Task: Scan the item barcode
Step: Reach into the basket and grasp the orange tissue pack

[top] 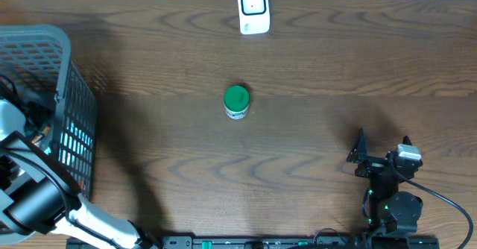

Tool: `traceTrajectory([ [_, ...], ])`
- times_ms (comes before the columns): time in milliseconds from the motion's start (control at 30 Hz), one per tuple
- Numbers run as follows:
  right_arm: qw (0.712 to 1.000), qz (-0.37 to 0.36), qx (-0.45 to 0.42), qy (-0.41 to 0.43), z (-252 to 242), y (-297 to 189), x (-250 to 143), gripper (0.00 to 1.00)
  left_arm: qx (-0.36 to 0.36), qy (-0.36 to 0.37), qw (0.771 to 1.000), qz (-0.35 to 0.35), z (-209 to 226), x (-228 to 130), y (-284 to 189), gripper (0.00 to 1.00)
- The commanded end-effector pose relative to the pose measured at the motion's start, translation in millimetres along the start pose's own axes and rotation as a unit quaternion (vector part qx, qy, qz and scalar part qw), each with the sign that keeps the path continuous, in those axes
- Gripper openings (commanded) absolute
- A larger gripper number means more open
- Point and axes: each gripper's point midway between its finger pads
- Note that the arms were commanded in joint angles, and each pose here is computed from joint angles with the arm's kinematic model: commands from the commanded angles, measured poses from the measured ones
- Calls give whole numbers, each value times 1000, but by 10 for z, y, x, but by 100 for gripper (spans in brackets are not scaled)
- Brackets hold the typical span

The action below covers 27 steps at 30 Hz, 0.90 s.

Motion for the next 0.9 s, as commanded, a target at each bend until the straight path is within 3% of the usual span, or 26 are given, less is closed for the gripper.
traceTrajectory([
  [0, 1000, -1, -3, 6, -15, -2, 4, 99, -12, 13, 1000, 13, -50, -105, 81, 97],
  [300, 1000, -1, -3, 6, -15, -2, 4, 99, -5, 20, 998, 52, -59, -360, 344, 99],
  [367, 1000, -1, -3, 6, -15, -2, 4, 99, -3, 22, 998, 59, -58, -391, 367, 90],
  [633, 1000, -1, -3, 6, -15, -2, 4, 99, 8, 21, 998, 51, 25, -333, 226, 72],
  [867, 1000, -1, -3, 6, -15, -2, 4, 99, 20, 7, 1000, 7, 201, -61, -357, 70],
])
Point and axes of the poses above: each gripper's point midway between its finger pads, its own y axis out along the fingers, its own z axis along the line the jaws close on, x = y × z, and after that the axes turned 12 degrees about y, right-handed
